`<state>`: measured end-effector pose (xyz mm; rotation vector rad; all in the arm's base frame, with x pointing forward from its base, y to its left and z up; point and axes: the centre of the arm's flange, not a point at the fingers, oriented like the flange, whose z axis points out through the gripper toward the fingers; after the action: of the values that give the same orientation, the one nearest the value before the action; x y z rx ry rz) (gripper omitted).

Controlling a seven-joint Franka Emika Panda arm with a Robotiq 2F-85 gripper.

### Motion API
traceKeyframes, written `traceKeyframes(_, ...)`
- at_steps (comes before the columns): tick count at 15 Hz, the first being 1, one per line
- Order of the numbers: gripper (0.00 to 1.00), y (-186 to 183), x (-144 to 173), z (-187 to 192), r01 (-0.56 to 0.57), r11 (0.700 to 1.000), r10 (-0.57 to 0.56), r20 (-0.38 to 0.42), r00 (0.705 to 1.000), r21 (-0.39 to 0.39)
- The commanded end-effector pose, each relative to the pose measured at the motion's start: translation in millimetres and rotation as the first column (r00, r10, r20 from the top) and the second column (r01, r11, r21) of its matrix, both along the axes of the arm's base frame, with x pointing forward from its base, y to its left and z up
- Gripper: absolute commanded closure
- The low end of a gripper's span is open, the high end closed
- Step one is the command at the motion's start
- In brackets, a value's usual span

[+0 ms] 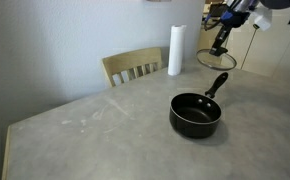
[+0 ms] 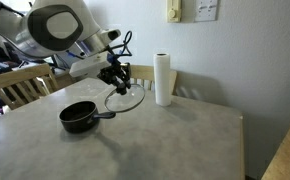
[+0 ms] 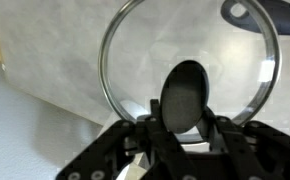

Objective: Pick up the lid from the table and put it on the black pot.

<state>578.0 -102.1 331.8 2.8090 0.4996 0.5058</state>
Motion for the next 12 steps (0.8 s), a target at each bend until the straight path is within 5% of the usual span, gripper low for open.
traceKeyframes(1, 0.88, 23.0, 1.4, 19.9, -0.065, 0.998, 0.066, -0.014, 0.998, 0.016)
traceKeyframes(12, 0.88, 136.6, 0.1, 22.4, -0.158, 0.987, 0.159, -0.096, 0.982, 0.022)
